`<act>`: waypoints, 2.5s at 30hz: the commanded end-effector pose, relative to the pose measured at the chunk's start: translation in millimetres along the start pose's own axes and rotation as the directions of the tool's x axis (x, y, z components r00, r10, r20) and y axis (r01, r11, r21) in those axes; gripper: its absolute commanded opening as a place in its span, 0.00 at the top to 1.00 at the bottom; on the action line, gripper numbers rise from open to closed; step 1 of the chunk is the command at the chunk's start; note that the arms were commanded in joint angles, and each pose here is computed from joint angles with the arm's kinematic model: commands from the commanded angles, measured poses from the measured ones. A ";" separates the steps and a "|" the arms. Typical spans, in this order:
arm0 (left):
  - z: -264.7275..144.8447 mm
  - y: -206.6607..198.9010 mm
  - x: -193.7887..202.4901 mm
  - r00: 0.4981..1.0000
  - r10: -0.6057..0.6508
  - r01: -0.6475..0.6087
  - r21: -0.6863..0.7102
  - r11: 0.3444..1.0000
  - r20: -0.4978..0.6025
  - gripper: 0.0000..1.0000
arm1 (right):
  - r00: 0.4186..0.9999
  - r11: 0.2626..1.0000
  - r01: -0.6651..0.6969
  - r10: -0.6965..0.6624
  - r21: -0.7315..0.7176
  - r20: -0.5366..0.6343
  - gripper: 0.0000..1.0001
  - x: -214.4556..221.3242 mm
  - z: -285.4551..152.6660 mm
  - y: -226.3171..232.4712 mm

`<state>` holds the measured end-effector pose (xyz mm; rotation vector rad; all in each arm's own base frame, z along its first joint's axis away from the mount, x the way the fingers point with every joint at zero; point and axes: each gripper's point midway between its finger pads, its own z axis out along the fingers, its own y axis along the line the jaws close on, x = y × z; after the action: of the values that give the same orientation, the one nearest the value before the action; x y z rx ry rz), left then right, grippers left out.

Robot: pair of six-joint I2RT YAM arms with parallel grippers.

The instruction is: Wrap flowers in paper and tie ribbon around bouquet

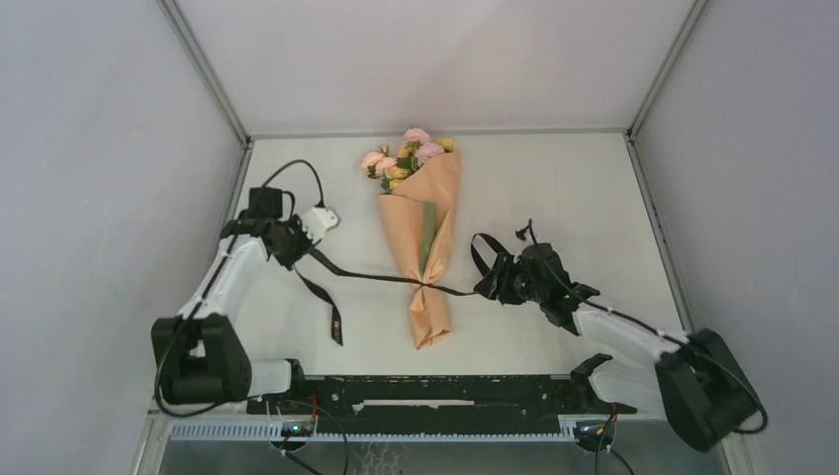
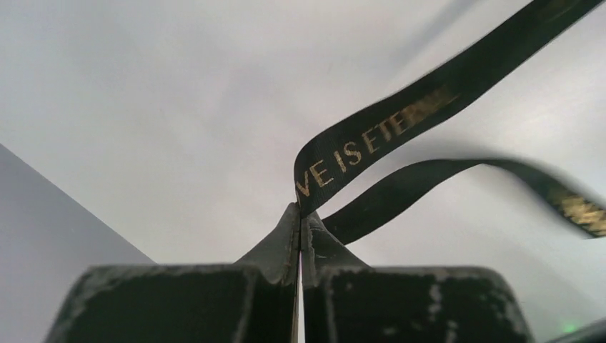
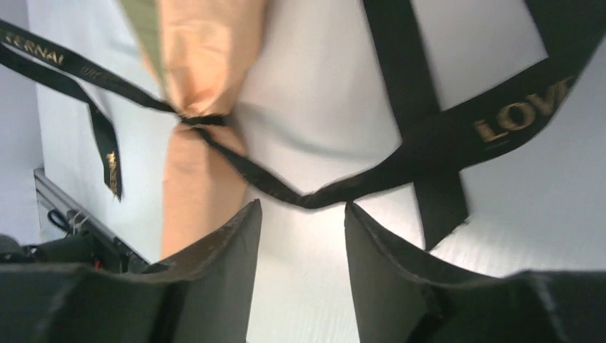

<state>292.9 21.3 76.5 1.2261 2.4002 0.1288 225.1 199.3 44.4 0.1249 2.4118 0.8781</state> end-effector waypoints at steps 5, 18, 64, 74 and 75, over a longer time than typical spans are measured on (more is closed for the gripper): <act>-135.8 -104.5 -114.4 0.879 -0.064 -0.123 0.354 0.927 0.473 1.00 | 0.941 0.975 0.224 -0.218 0.009 0.260 0.34 -57.2 -72.0 52.2; -215.4 -140.8 -147.5 0.797 -0.223 -0.090 0.475 0.875 0.562 1.00 | 0.391 0.259 0.913 -0.777 -0.316 0.493 0.27 -22.0 -33.0 217.0; -65.0 -160.1 -197.9 0.548 -0.392 0.188 0.347 0.919 0.739 0.18 | 0.953 0.903 0.300 -0.266 -0.308 0.149 1.00 -33.7 48.6 216.3; -47.5 -176.8 -205.2 0.367 -0.424 0.143 0.401 0.905 0.828 0.15 | 0.955 0.917 0.279 -0.234 -0.284 0.183 1.00 -43.5 42.8 207.3; -43.5 -177.4 -203.7 0.369 -0.429 0.152 0.402 0.903 0.824 0.15 | 0.960 0.919 0.264 -0.219 -0.292 0.176 1.00 -42.9 43.3 206.1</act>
<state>237.6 -227.2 97.5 0.6886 1.7846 -0.7362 257.4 377.6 138.9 -0.3012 2.1482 1.0203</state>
